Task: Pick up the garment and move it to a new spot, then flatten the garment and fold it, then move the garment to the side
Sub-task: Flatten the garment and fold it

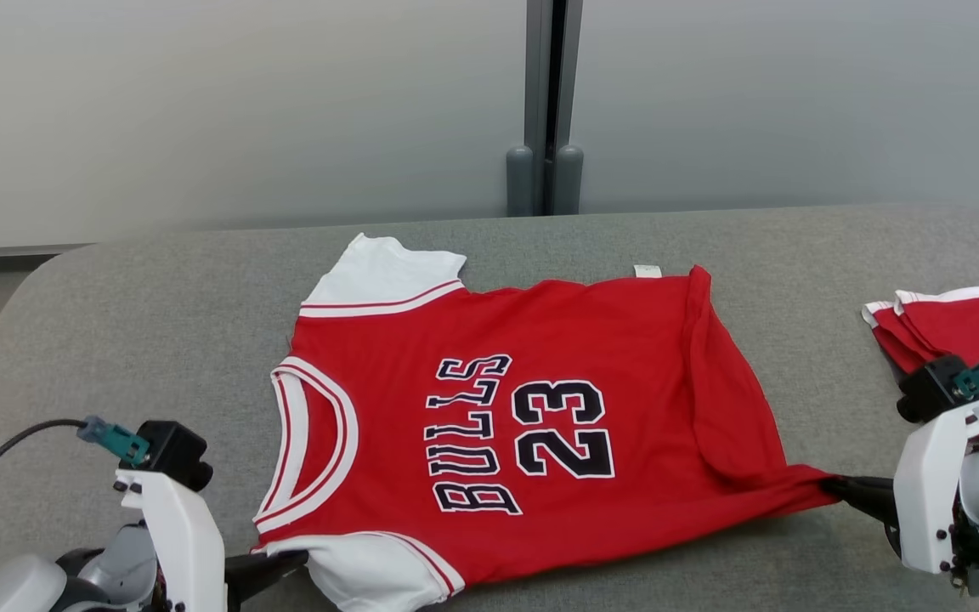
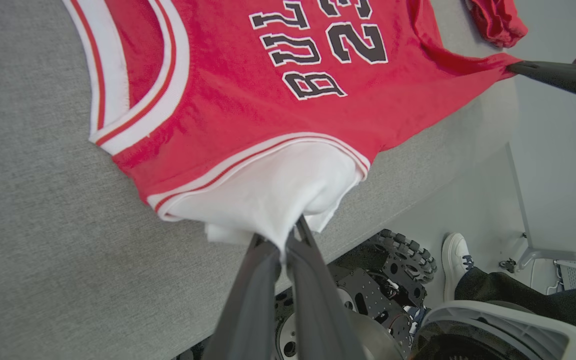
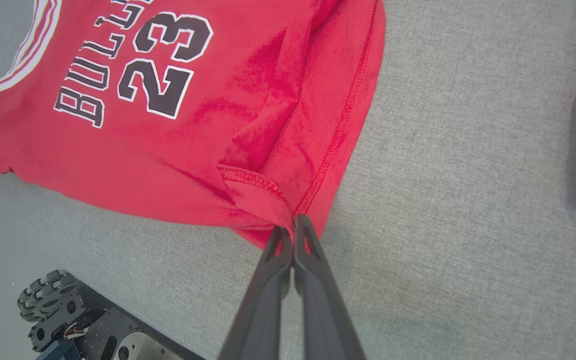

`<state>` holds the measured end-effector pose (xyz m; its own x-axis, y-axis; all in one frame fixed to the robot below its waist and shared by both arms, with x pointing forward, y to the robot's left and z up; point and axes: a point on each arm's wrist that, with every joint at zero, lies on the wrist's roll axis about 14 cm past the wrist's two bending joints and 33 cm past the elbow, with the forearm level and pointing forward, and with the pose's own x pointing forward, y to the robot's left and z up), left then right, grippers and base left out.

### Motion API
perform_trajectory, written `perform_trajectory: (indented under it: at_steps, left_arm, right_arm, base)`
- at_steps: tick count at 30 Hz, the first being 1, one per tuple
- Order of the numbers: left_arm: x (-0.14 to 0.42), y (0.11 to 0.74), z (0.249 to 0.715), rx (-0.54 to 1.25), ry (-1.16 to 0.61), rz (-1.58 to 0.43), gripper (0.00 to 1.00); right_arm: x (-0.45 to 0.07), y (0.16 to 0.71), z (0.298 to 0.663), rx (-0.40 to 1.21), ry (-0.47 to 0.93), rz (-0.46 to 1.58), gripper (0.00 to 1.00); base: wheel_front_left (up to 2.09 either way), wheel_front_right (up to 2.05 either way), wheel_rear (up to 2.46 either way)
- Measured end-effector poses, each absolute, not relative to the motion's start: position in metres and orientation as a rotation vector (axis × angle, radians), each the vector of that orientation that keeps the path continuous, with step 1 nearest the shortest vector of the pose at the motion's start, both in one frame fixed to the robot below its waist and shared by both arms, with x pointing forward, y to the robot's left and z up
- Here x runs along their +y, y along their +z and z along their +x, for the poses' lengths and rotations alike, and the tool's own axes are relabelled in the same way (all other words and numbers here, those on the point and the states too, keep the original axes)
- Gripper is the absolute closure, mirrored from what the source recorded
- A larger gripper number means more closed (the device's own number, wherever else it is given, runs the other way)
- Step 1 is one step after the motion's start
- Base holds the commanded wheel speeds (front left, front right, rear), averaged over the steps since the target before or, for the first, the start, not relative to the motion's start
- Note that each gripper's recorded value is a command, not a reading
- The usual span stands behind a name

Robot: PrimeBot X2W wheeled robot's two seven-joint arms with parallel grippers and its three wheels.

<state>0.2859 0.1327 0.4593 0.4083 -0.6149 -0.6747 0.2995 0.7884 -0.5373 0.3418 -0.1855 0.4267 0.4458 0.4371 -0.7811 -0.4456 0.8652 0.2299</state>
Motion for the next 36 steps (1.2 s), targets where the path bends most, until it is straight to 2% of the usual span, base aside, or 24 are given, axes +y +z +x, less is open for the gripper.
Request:
perform_trajectory:
  at_steps: [9, 20, 34, 35, 36]
  left_arm:
    - [0.129, 0.458, 0.337, 0.977, -0.569, -0.299, 1.0]
    - [0.129, 0.439, 0.388, 0.974, -0.505, -0.263, 1.0]
    - [0.125, 0.415, 0.413, 0.987, -0.475, -0.243, 1.0]
    - [0.128, 0.413, 0.415, 0.985, -0.464, -0.237, 1.0]
    - [0.13, 0.412, 0.414, 0.987, -0.462, -0.228, 0.8]
  right_arm:
    - [-0.194, 0.426, 0.382, 0.922, 0.513, -0.076, 1.0]
    - [-0.185, 0.411, 0.406, 0.898, 0.529, -0.099, 1.0]
    - [-0.185, 0.398, 0.426, 0.851, 0.515, -0.105, 1.0]
    - [-0.184, 0.398, 0.427, 0.841, 0.517, -0.101, 0.62]
    - [-0.183, 0.398, 0.429, 0.834, 0.516, -0.097, 0.0]
  base:
    - [0.0, 0.0, 0.0]
    - [0.0, 0.0, 0.0]
    - [0.0, 0.0, 0.0]
    - [0.0, 0.0, 0.0]
    - [0.0, 0.0, 0.0]
